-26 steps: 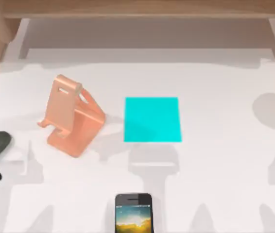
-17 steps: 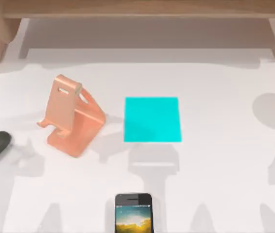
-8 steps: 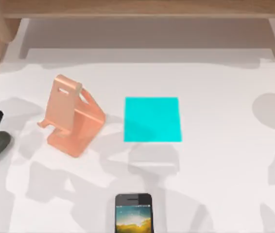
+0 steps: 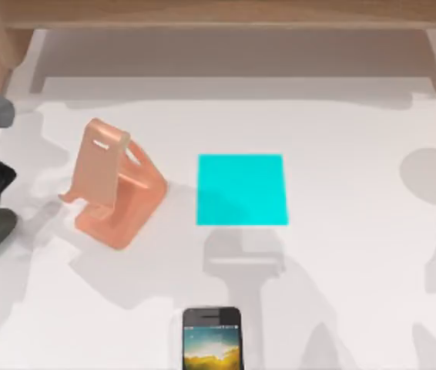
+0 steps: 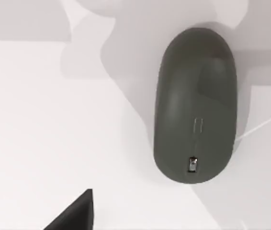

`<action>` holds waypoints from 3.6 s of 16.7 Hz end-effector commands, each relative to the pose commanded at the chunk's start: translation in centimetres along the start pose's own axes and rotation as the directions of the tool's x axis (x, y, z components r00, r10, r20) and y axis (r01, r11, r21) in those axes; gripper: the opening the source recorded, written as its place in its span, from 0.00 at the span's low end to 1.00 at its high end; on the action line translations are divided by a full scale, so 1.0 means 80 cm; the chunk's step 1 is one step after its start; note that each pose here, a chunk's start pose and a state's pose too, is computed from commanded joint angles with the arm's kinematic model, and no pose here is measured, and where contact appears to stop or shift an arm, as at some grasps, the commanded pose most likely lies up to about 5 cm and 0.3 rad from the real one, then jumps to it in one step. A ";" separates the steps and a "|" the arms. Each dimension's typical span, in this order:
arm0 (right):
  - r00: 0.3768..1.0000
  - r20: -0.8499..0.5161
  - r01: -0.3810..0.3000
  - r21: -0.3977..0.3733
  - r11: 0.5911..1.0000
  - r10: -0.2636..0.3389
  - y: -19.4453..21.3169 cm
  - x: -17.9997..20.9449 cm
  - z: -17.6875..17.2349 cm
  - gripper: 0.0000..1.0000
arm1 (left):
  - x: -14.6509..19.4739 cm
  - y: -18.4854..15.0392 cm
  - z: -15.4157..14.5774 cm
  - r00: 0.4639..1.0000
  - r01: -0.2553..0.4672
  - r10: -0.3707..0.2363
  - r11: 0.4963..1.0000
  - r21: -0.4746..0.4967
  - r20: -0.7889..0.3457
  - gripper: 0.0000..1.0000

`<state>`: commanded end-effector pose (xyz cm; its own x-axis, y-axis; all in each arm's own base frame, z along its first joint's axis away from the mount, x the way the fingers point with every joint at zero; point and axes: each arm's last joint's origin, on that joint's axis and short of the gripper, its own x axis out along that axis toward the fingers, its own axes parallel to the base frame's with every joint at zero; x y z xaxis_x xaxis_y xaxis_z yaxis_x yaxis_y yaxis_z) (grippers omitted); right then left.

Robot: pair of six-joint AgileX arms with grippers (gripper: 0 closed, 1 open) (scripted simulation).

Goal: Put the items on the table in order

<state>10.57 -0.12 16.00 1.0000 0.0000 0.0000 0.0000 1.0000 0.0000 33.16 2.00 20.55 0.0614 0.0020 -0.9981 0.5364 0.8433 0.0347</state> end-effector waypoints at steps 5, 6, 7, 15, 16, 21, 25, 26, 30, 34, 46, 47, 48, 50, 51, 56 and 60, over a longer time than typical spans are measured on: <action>1.000 0.000 0.000 0.000 1.000 0.000 0.000 0.000 0.000 1.00 | 0.012 0.010 0.012 0.998 0.040 -0.039 0.999 0.026 -0.054 1.00; 1.000 0.000 0.000 0.000 1.000 0.000 0.000 0.000 0.000 1.00 | 0.012 0.010 0.012 0.998 0.040 -0.039 0.999 0.026 -0.054 1.00; 1.000 0.000 0.000 0.000 1.000 0.000 0.000 0.000 0.000 1.00 | 0.012 0.010 0.012 0.998 0.040 -0.039 0.999 0.026 -0.054 1.00; 1.000 0.000 0.000 0.000 1.000 0.000 0.000 0.000 0.000 1.00 | 0.083 0.009 0.012 0.998 0.035 -0.034 0.999 0.026 -0.047 1.00; 1.000 0.000 0.000 0.000 1.000 0.000 0.000 0.000 0.000 1.00 | 0.097 0.009 0.011 0.998 0.034 -0.033 0.999 0.026 -0.046 1.00; 1.000 0.000 0.000 0.000 1.000 0.000 0.000 0.000 0.000 1.00 | 0.124 0.006 0.006 0.998 0.040 -0.039 0.999 0.026 -0.054 1.00; 1.000 0.000 0.000 0.000 1.000 0.000 0.000 0.000 0.000 1.00 | 0.124 0.006 0.006 0.998 0.040 -0.039 0.999 0.026 -0.054 0.85; 1.000 0.000 0.000 0.000 1.000 0.000 0.000 0.000 0.000 1.00 | 0.124 0.006 0.006 0.998 0.040 -0.039 0.999 0.026 -0.054 0.77; 1.000 0.000 0.000 0.000 1.000 0.000 0.000 0.000 0.000 1.00 | 0.124 0.006 0.006 0.998 0.040 -0.039 0.999 0.026 -0.054 0.47; 1.000 0.000 0.000 0.000 1.000 0.000 0.000 0.000 0.000 1.00 | 0.124 0.006 0.006 0.998 0.040 -0.039 0.999 0.026 -0.054 0.17; 1.000 0.000 0.000 0.000 1.000 0.000 0.000 0.000 0.000 1.00 | 0.115 0.005 0.007 0.999 0.036 -0.035 0.999 0.025 -0.039 0.00; 1.000 0.000 0.000 0.000 1.000 0.000 0.000 0.000 0.000 1.00 | 0.111 0.006 0.008 0.999 0.036 -0.035 0.999 0.025 -0.038 0.00; 1.000 0.000 0.000 0.000 1.000 0.000 0.000 0.000 0.000 1.00 | 0.104 0.007 0.010 0.999 0.036 -0.035 0.999 0.027 -0.038 0.00; 1.000 0.000 0.000 0.000 1.000 0.000 0.000 0.000 0.000 1.00 | 0.085 0.009 0.013 0.998 0.041 -0.039 0.999 0.030 -0.042 0.00; 1.000 0.000 0.000 0.000 1.000 0.000 0.000 0.000 0.000 1.00 | 0.073 0.010 0.014 0.998 0.042 -0.040 0.999 0.031 -0.044 0.00; 1.000 0.000 0.000 0.000 1.000 0.000 0.000 0.000 0.000 1.00 | 0.007 0.010 0.015 0.998 0.041 -0.040 0.999 0.030 -0.045 0.00; 1.000 0.000 0.000 0.000 1.000 0.000 0.000 0.000 0.000 1.00 | -0.009 0.010 0.013 0.999 0.036 -0.035 0.999 0.026 -0.039 0.00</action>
<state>10.57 -0.12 16.00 1.0000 0.0000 0.0000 0.0000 1.0000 0.0000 34.43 2.07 21.36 0.0099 -0.0067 -0.9999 0.5597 0.8287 0.0000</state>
